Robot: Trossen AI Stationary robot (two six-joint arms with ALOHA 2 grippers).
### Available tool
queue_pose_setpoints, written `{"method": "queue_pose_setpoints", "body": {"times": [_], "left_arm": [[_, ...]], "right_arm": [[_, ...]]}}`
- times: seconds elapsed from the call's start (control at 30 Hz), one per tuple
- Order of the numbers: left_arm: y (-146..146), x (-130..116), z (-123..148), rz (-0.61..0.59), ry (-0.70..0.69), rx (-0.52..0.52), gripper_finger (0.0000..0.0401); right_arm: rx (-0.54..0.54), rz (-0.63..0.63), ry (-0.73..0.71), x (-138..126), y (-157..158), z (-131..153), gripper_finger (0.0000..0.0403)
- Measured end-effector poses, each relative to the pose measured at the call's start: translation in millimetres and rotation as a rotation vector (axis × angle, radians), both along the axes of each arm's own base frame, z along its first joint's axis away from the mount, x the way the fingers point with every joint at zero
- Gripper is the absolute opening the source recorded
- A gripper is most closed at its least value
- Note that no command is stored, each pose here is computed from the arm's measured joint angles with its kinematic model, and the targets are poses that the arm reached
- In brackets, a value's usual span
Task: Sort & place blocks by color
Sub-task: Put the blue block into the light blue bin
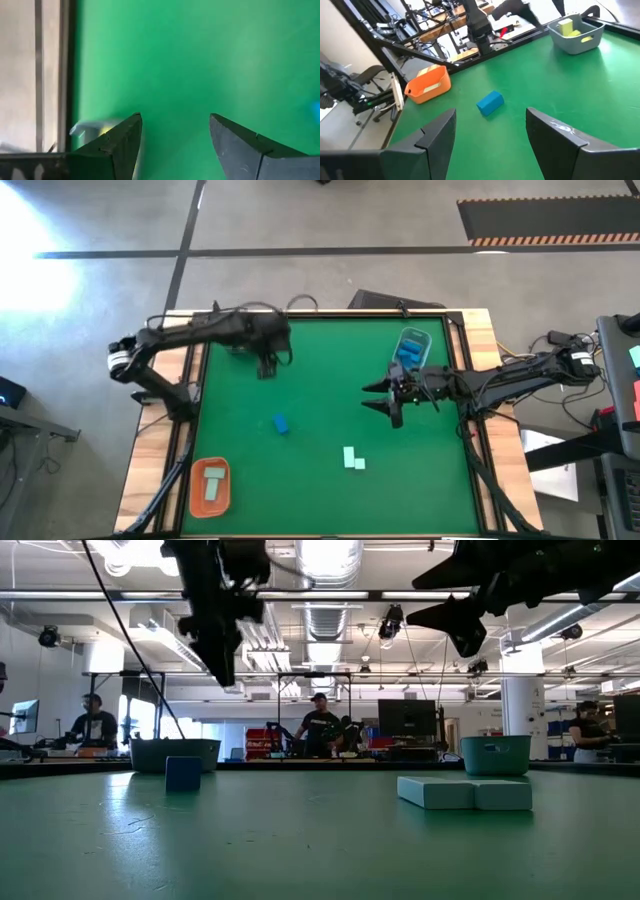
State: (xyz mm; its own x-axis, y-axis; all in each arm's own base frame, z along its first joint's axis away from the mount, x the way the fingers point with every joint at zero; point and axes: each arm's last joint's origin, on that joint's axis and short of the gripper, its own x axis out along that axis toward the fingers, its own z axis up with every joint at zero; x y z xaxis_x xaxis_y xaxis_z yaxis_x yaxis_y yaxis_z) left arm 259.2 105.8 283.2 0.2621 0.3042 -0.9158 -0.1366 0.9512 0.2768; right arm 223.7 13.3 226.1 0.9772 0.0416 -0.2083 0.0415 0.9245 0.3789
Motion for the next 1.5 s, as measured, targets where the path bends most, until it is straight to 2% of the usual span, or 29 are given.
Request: {"method": "queue_pose_setpoints", "body": {"times": [0.27, 0.43, 0.6, 0.93, 1.1, 1.5], "left_arm": [[-92, 23, 0, -0.186, -0.106, -0.045, 0.0215], [-136, 29, -14, -0.342, -0.043, -0.055, 0.0215], [-162, 36, -33, -0.429, 0.033, -0.056, 0.0215], [-173, 49, -73, -0.572, 0.214, -0.033, 0.0215], [-176, 53, -86, -0.627, 0.266, -0.075, 0.0215], [-172, 45, -109, -0.65, 0.328, -0.059, 0.0215]], "right_arm": [[0.0, 0.032, 0.01, -1, 7, -1, 0.0224], [-0.007, 0.033, 0.042, -1, 7, -4, 0.0224], [-0.02, 0.036, 0.041, -1, 7, -4, 0.0224], [-0.022, 0.036, 0.044, -2, 7, -4, 0.0224], [-0.021, 0.036, 0.044, -2, 7, -4, 0.0224], [-0.021, 0.035, 0.047, -2, 7, -4, 0.0224]]}}
